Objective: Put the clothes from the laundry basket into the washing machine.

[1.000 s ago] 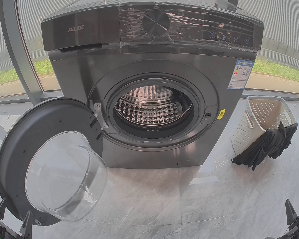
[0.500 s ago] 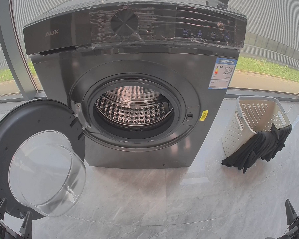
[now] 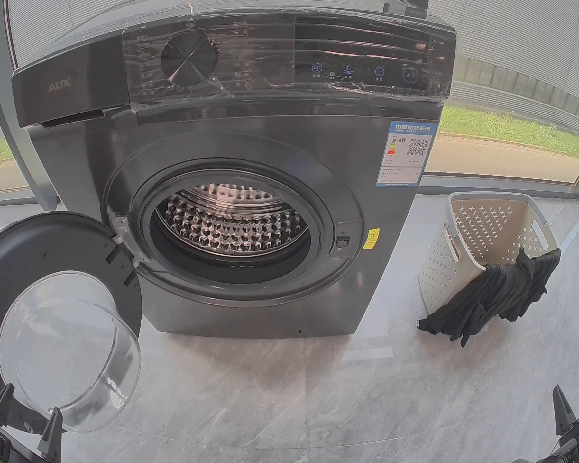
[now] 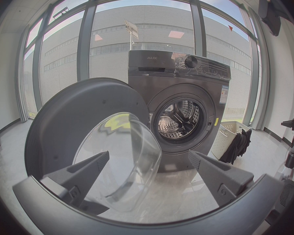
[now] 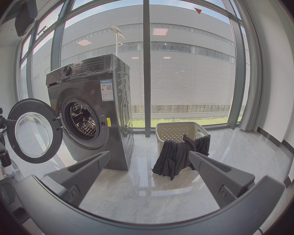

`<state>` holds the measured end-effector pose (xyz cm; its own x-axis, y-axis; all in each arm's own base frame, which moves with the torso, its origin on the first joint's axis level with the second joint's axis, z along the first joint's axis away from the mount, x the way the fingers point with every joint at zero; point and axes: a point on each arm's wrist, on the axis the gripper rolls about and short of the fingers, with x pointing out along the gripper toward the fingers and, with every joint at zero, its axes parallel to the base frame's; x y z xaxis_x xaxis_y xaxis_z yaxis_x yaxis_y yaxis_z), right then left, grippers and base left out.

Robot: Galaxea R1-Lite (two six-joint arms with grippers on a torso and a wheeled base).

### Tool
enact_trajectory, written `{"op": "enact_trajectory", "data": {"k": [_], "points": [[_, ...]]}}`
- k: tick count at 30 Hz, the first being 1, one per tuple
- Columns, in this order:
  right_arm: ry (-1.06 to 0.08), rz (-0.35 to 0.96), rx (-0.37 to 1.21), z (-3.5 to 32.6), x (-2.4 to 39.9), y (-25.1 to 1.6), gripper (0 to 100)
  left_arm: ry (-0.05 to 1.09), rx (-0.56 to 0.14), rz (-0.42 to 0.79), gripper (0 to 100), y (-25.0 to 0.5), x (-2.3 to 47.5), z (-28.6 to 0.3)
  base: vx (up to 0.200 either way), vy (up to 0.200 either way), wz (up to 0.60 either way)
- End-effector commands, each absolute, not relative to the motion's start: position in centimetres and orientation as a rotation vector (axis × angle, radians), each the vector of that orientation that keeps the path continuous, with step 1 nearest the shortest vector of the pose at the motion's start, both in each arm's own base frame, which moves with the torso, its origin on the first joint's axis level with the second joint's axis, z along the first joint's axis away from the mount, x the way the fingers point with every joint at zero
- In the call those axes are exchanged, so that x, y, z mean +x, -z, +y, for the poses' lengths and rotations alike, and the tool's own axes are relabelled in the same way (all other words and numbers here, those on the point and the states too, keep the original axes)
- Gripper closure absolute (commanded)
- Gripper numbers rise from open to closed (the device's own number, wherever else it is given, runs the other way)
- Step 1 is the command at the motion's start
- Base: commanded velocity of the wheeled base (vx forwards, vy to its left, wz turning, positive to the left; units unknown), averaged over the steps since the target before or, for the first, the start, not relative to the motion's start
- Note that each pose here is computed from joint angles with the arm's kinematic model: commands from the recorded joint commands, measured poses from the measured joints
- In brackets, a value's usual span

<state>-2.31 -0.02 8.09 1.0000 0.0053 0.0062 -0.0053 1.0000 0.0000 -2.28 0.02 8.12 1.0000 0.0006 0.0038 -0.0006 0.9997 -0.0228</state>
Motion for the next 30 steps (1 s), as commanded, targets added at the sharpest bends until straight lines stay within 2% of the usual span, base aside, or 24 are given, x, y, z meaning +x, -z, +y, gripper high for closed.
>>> {"op": "enact_trajectory", "data": {"k": [1,14,30], "points": [[-0.006,-0.002,0.000,-0.02,-2.28,-7.56,0,-0.001,-0.023,-0.006,0,-7.64,-2.29,0.02,0.200,0.000,0.00],[-0.006,-0.003,0.000,-0.02,-2.28,-7.58,0,-0.003,-0.023,-0.006,0,-7.64,-2.29,0.02,0.015,0.000,0.00],[-0.006,-0.003,0.000,-0.02,-2.28,-7.58,0,-0.001,-0.023,-0.006,0,-7.64,-2.29,0.02,0.000,-0.200,0.00]]}}
